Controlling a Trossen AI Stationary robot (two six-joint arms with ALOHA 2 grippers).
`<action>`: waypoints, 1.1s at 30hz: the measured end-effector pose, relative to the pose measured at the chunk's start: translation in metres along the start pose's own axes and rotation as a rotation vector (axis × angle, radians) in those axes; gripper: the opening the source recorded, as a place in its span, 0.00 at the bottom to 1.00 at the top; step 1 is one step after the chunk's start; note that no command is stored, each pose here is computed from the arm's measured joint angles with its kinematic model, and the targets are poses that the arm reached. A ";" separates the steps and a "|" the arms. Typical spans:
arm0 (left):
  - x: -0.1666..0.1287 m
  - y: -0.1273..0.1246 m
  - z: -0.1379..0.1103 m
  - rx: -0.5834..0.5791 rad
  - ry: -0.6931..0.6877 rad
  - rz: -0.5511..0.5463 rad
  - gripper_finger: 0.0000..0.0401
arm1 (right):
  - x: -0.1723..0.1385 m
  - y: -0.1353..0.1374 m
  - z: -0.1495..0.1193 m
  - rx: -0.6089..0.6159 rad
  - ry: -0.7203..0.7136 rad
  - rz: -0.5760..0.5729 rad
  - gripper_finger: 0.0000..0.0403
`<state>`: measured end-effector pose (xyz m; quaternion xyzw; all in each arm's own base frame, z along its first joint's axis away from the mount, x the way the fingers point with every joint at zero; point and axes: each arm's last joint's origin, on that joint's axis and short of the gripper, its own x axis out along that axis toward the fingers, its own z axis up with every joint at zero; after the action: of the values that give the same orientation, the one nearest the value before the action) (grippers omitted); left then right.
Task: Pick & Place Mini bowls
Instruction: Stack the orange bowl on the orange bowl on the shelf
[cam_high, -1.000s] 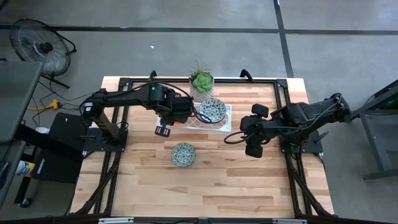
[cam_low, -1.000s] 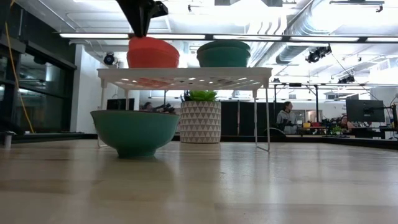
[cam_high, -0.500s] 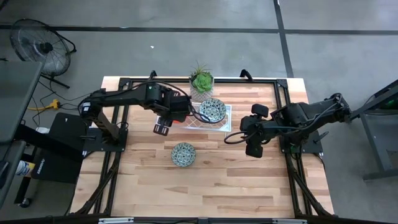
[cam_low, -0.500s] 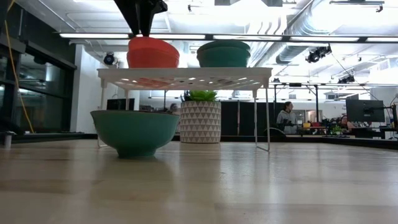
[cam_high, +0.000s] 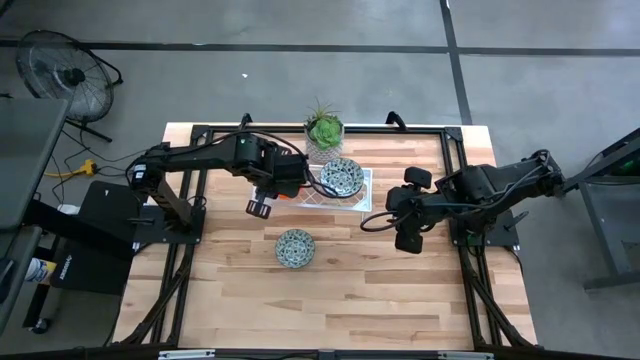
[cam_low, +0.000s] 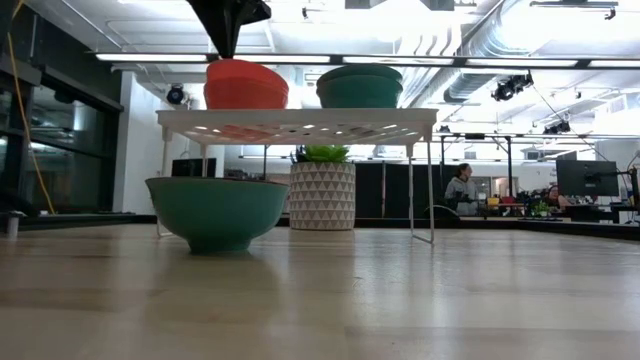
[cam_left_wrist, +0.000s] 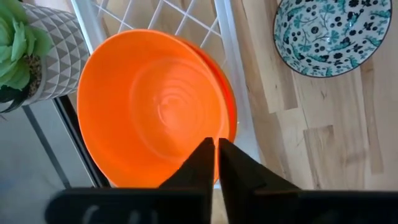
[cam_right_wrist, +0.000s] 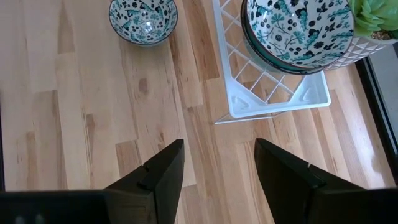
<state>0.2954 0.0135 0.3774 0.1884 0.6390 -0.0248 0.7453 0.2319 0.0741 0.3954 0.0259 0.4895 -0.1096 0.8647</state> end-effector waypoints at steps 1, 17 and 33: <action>0.000 0.000 0.000 -0.004 0.000 0.000 0.02 | 0.000 0.000 0.000 0.000 0.000 0.000 0.46; 0.000 -0.001 0.000 -0.015 -0.008 -0.024 0.00 | 0.000 0.000 0.000 0.002 0.000 0.000 0.46; 0.000 -0.002 0.001 -0.016 -0.019 -0.054 0.00 | 0.000 0.000 0.000 0.004 0.000 0.000 0.46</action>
<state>0.2957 0.0119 0.3770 0.1649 0.6371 -0.0416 0.7518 0.2319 0.0741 0.3954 0.0274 0.4893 -0.1106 0.8647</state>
